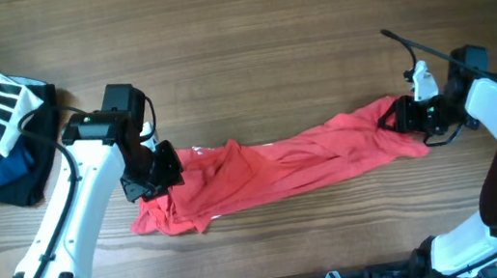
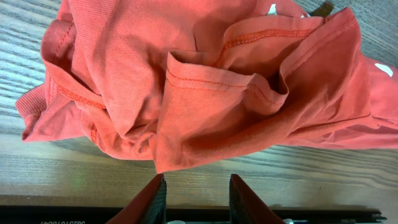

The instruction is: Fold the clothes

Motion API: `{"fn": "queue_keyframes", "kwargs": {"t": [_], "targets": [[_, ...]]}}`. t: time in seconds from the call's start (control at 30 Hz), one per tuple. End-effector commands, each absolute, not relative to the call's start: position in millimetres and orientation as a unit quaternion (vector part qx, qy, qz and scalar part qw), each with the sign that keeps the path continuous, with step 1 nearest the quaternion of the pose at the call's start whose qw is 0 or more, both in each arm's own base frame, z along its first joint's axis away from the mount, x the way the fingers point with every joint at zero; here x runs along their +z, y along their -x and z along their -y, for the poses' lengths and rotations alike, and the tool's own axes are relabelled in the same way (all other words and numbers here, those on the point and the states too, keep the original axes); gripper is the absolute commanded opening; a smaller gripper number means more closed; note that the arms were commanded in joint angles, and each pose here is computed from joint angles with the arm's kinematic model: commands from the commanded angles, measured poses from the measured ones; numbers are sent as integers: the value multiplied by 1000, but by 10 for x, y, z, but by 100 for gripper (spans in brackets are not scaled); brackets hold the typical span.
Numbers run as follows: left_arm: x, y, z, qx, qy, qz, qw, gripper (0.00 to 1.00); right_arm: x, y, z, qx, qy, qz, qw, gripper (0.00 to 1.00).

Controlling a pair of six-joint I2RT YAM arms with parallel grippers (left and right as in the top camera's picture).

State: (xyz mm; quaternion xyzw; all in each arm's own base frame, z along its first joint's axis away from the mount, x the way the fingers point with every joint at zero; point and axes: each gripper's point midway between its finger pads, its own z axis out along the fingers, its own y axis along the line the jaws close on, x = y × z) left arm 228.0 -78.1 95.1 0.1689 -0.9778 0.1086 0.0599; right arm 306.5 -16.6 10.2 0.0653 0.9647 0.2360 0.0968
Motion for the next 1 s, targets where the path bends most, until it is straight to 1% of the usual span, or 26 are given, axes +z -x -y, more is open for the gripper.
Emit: {"fn": "queue_keyframes", "kwargs": {"t": [0.0, 0.07, 0.17, 0.27, 0.3, 0.37, 0.43, 0.47, 0.6, 0.7, 0.83, 0.97], "targets": [[998, -2326, 820, 118, -166, 978, 49, 33, 81, -3057, 86, 261, -71, -959, 90, 4], [998, -2355, 821, 119, -165, 978, 43, 33, 93, -3079, 227, 233, -103, -963, 84, 4], [998, -2409, 808, 121, -167, 978, 33, 32, 246, -3119, 709, 146, -186, -968, 81, 4], [998, -2445, 739, 123, -181, 975, 28, 33, 714, -3217, 1187, 91, -249, -957, 121, 4], [998, -2460, 689, 123, -191, 974, 27, 33, 967, -3264, 1317, 78, -258, -952, 149, 4], [999, -2481, 626, 124, -202, 971, 25, 33, 1300, -3308, 1370, 62, -246, -950, 183, 4], [998, -2492, 581, 124, -211, 969, 23, 33, 1541, -3314, 1223, 61, -222, -953, 198, 4], [999, -2496, 571, 124, -213, 969, 23, 33, 1579, -3307, 1089, 64, -205, -957, 196, 4], [998, -2485, 571, 124, -213, 969, 25, 33, 1508, -3284, 401, 87, -136, -976, 149, 4], [998, -2459, 571, 123, -213, 969, 30, 33, 1353, -3298, -101, 70, -114, -984, 113, 4], [998, -2419, 568, 120, -214, 969, 38, 33, 864, -3196, -654, 43, -63, -996, 47, 4], [998, -2409, 567, 120, -215, 969, 40, 33, 388, -3016, -955, 23, -25, -999, -28, 4]]}}
